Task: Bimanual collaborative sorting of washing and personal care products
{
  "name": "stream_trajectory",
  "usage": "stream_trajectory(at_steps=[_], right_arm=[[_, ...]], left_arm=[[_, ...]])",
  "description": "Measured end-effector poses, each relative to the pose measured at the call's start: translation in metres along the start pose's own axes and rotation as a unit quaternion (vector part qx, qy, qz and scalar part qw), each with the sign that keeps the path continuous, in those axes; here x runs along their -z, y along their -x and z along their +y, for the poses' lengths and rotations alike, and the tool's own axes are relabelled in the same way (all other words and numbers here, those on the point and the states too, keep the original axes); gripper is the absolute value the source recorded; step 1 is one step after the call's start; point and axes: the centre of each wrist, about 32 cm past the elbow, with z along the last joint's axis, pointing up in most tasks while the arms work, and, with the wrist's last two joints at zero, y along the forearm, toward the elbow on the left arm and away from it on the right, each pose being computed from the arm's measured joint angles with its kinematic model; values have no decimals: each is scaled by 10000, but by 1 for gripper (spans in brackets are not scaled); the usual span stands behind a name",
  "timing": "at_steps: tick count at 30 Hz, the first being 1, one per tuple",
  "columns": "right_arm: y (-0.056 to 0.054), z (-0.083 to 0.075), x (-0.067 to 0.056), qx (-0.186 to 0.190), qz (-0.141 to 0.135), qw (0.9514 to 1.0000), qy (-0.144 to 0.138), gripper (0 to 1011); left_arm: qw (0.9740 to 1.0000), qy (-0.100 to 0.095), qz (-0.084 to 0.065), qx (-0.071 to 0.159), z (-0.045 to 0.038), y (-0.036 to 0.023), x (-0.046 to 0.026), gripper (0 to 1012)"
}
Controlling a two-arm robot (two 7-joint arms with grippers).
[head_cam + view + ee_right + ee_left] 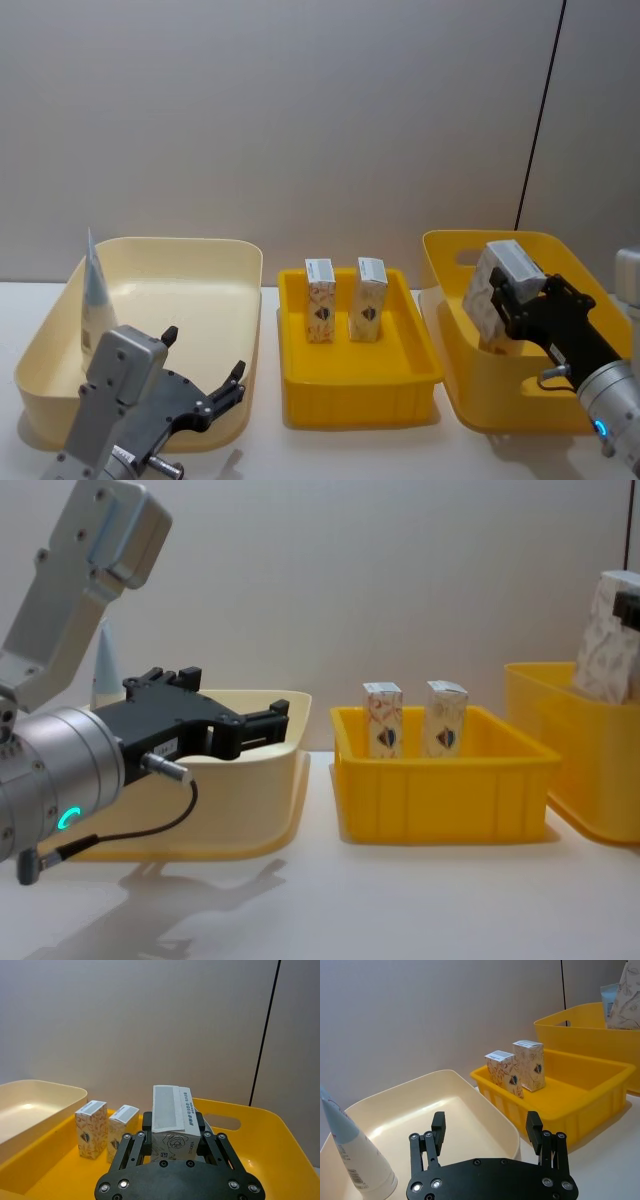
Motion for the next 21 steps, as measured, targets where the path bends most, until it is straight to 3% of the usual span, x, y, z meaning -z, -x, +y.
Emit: stream_trajectory(at_steps=[10, 21], right_arm=[[43, 7, 3, 219, -149, 9994, 226, 483], [68, 11, 8, 348, -245, 9985, 357, 838]], left_arm=[[10000, -1, 0, 0, 0, 0, 0, 1003], [10000, 0, 0, 0, 0, 0, 0, 1003]])
